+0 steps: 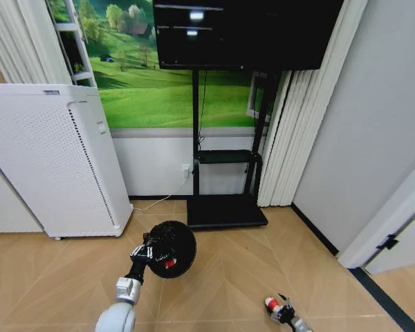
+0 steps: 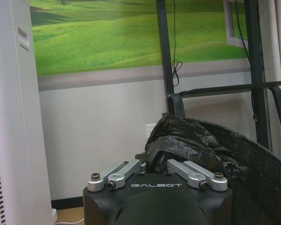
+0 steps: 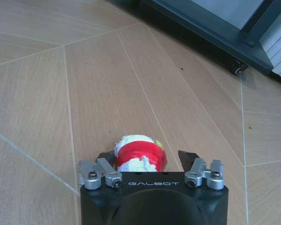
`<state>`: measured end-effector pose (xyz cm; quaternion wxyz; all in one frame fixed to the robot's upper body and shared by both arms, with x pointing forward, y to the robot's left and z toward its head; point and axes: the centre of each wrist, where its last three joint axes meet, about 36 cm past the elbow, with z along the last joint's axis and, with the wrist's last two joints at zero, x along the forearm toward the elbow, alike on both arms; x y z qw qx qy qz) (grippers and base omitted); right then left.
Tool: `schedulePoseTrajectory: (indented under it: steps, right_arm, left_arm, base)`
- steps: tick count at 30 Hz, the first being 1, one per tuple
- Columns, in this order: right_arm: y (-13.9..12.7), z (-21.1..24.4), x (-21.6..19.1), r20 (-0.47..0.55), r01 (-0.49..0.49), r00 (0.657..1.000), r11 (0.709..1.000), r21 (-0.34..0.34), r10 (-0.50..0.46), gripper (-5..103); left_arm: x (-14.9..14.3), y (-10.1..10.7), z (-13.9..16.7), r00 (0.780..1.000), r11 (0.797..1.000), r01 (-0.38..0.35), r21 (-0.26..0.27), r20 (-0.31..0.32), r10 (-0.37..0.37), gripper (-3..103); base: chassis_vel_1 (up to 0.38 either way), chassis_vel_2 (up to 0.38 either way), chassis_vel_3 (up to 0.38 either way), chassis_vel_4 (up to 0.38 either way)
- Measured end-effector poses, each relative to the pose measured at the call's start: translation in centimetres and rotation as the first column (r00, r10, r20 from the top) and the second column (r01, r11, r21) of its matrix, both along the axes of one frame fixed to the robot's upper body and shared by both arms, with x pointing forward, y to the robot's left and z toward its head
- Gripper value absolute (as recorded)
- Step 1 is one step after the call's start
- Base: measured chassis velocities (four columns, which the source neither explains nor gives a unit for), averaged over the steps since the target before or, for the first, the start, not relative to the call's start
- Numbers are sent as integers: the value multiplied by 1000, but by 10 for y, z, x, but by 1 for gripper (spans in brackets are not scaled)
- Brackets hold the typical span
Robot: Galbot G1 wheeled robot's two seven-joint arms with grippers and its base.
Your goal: Pick up the trash bin and place the garbage on the floor into it.
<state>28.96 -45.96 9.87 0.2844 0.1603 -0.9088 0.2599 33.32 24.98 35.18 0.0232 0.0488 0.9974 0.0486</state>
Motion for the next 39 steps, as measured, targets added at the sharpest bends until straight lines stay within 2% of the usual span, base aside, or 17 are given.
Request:
schedulePoseTrajectory:
  steps: [2,3,5,8,12,14,26,29,30,32,33,37,39]
  right_arm:
    - [-2,-1,-3,-1,-1,1000,1000,-3,1,65]
    - [-2,-1,-3,-1,-1,1000,1000,-3,1,65]
    - [-2,-1,-5,-1,0,1000,1000,-4,0,54]
    - [-2,-1,-6,0,0,1000,1000,-4,0,49]
    - [-2,1,-4,12,2,1000,1000,0,-2,32]
    - [-3,4,-2,23,7,1000,1000,4,-7,29]
    - [-10,43,8,135,45,990,998,51,-51,28]
    - [0,70,13,199,43,978,993,106,-63,28]
    - [0,70,13,199,43,978,993,106,-63,28]
    - [17,97,19,269,16,961,987,163,-60,28]
    - [17,97,19,269,16,961,987,163,-60,28]
    - [53,137,24,361,-45,931,965,260,-54,28]
    - [61,146,24,382,-62,923,957,283,-53,28]
  left_arm:
    - [0,-1,-1,1000,1000,2,-2,-1,-2,6]
    - [0,-1,-1,1000,1000,2,-2,-1,-2,6]
    - [0,-2,-2,1000,1000,4,-2,-3,-4,6]
    - [0,-2,-2,1000,1000,5,-3,-3,-5,6]
    - [-1,-3,-3,1000,1000,6,-3,-3,-6,6]
    - [-1,-3,-3,1000,1000,6,-3,-2,-6,6]
    - [0,-8,-2,1000,1000,18,-8,2,-18,6]
    - [2,-11,-2,1000,1000,28,-7,6,-28,6]
    - [2,-11,-2,1000,1000,28,-7,6,-28,6]
    - [3,-16,-2,999,999,37,-11,10,-37,6]
    - [3,-16,-2,999,999,37,-11,10,-37,6]
    - [7,-23,0,998,998,56,-12,18,-56,6]
    - [7,-25,0,998,998,60,-14,17,-60,6]
  base:
    - [0,0,0,0]
    - [0,0,0,0]
    - [0,0,0,0]
    - [0,0,0,0]
    - [0,0,0,0]
    - [0,0,0,0]
    - [0,0,0,0]
    - [0,0,0,0]
    - [0,0,0,0]
    - [0,0,0,0]
    - [0,0,0,0]
    - [0,0,0,0]
    - [0,0,0,0]
